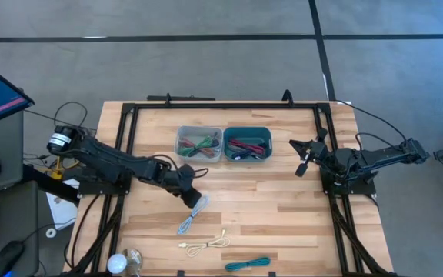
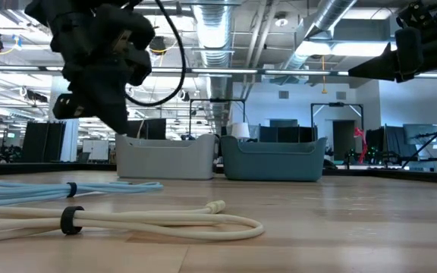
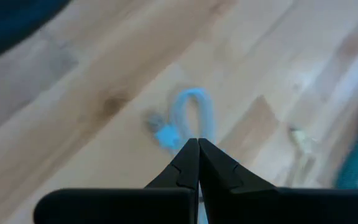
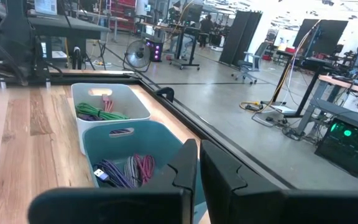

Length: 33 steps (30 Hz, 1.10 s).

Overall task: Pick & Place USB Port
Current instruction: Put the light blue charger cable into the white bin

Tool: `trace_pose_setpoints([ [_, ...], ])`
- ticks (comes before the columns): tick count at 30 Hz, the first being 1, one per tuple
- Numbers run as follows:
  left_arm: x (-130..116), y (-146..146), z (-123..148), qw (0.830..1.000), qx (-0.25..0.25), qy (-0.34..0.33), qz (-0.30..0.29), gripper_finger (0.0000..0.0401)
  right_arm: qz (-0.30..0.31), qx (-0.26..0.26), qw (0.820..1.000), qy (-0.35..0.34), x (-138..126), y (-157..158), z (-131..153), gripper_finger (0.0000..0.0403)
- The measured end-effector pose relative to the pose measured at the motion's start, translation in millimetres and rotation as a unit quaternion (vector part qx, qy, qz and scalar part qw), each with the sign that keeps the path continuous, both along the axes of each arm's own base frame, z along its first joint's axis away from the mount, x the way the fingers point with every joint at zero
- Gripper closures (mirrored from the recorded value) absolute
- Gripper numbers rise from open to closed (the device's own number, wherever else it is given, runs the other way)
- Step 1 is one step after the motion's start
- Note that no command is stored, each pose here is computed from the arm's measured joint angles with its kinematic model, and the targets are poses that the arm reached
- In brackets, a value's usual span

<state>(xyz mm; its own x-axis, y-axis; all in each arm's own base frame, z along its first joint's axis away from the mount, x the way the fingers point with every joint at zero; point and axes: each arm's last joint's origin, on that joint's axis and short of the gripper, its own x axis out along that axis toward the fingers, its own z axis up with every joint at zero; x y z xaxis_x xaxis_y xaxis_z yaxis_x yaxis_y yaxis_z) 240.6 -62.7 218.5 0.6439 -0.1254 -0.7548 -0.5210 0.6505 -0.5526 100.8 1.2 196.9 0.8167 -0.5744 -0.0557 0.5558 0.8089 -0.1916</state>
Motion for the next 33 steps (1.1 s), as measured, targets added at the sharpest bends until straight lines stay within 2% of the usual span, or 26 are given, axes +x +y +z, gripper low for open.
trace_pose_setpoints([
  [3,2.0,-1.5,4.0,1.0,-0.014,-0.02,-0.009,0.0397,0.0,0.0,1.0,0.0,0.0,0.0,0.0,0.039],
  [5,3.2,-0.7,5.1,0.999,-0.001,-0.031,-0.019,0.0397,0.0,0.0,1.0,0.001,0.0,0.0,-0.2,0.039],
  [7,4.6,2.0,5.6,0.999,0.013,-0.038,-0.011,0.0397,0.0,0.0,1.0,0.001,0.0,0.0,-0.1,0.039],
  [13,8.6,6.5,3.6,0.999,0.012,-0.041,0.006,0.0391,0.0,-0.001,1.0,0.002,0.0,0.0,-0.4,0.039],
  [19,16.5,2.1,-8.3,1.0,0.006,-0.025,-0.005,0.0337,-0.001,-0.001,1.0,0.005,-0.1,-0.1,-0.9,0.039],
  [22,24.9,-2.3,-18.8,0.999,-0.02,-0.016,-0.026,0.0311,-0.001,-0.002,1.0,0.006,-0.1,-0.1,-1.1,0.039],
  [27,38.9,-8.6,-35.7,0.997,-0.057,-0.014,-0.059,0.0283,-0.001,-0.002,1.0,0.009,-0.1,-0.1,-1.5,0.039],
  [33,43.2,-10.9,-50.5,0.995,-0.067,0.013,-0.071,0.0255,-0.001,-0.002,1.0,0.009,-0.1,-0.2,-1.6,0.039],
])
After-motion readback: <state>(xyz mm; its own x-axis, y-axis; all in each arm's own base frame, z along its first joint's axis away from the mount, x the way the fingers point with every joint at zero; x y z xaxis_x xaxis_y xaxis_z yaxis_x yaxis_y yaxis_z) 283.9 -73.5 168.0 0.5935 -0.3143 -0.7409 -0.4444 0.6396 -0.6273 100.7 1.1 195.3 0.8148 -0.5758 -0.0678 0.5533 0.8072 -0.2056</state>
